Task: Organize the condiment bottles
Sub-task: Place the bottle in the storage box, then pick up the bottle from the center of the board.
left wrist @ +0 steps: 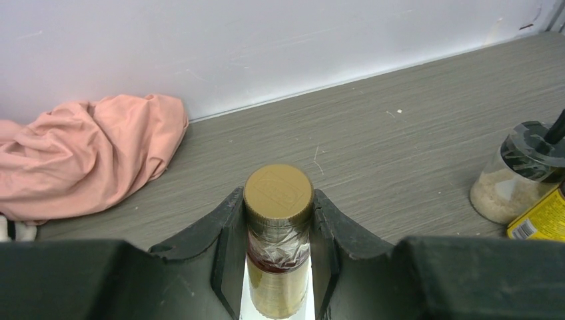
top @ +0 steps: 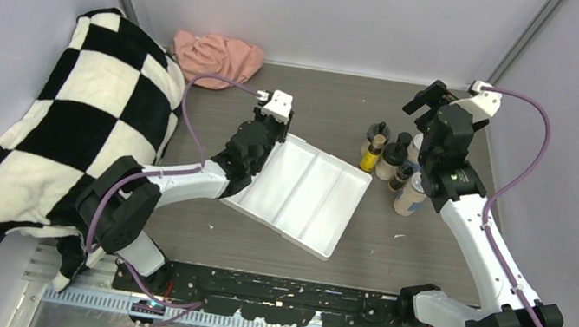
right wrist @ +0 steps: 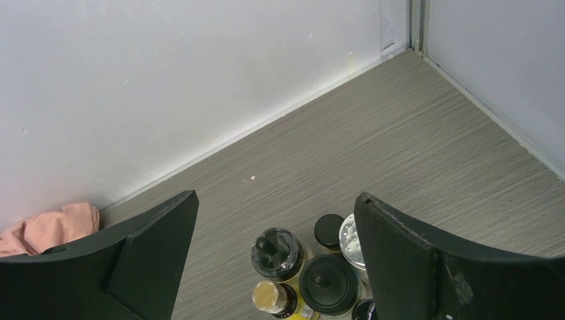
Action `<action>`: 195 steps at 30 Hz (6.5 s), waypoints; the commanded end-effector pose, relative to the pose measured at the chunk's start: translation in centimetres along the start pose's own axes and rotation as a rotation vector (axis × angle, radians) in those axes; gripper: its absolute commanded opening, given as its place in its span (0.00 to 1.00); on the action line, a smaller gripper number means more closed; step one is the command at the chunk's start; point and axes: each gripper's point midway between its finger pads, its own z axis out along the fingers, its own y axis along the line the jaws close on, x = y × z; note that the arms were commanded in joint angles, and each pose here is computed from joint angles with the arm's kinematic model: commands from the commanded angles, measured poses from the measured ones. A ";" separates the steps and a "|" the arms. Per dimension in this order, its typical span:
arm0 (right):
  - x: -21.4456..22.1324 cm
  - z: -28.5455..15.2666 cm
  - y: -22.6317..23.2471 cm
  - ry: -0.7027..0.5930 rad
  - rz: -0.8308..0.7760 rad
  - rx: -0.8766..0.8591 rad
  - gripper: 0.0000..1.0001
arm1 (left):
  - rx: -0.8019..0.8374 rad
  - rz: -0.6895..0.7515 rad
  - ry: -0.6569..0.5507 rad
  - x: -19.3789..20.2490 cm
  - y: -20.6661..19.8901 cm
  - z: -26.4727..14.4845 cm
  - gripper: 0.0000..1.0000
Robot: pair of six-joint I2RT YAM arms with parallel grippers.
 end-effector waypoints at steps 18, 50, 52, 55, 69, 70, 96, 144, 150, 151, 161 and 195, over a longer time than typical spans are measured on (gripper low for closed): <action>0.3 1.0 0.5 -0.021 0.026 -0.011 0.92 | -0.086 -0.229 -0.113 0.4 3.8 1.7 0.00; 2.4 2.4 0.6 0.015 0.000 -0.001 0.92 | -0.067 -0.238 -0.104 5.8 4.1 1.4 0.00; 2.3 2.3 0.5 0.013 0.000 -0.001 0.93 | -0.053 -0.232 -0.104 5.8 3.8 1.3 0.00; 2.3 2.3 0.6 0.014 0.005 -0.004 0.93 | -0.048 -0.230 -0.104 5.7 3.8 1.0 0.00; 1.5 1.7 0.7 0.007 0.015 -0.013 0.93 | -0.001 -0.174 -0.049 5.5 2.5 0.7 0.15; 1.6 1.7 0.7 0.008 0.014 -0.014 0.93 | 0.001 -0.173 -0.049 5.4 2.4 0.6 0.19; 1.1 1.5 1.1 0.013 0.022 -0.029 0.93 | -0.045 -0.153 -0.075 2.6 3.3 -0.8 0.81; -4.4 6.0 -2.1 -0.026 -0.006 0.080 0.94 | 0.842 -0.110 0.112 1.9 -21.9 1.1 1.00; -4.4 6.5 -2.1 -0.030 -0.020 0.090 0.94 | 0.852 -0.113 0.113 2.6 -22.8 1.9 1.00; -4.5 6.6 -2.1 -0.033 -0.021 0.092 0.94 | 0.853 -0.115 0.112 2.7 -23.0 2.0 1.00; -5.0 7.5 -2.1 -0.048 -0.026 0.108 0.94 | 0.862 -0.128 0.100 2.9 -24.4 3.3 0.98; -4.5 9.1 -2.0 -0.039 -0.026 0.096 0.94 | 0.772 -0.165 -0.047 2.5 -26.0 5.4 0.81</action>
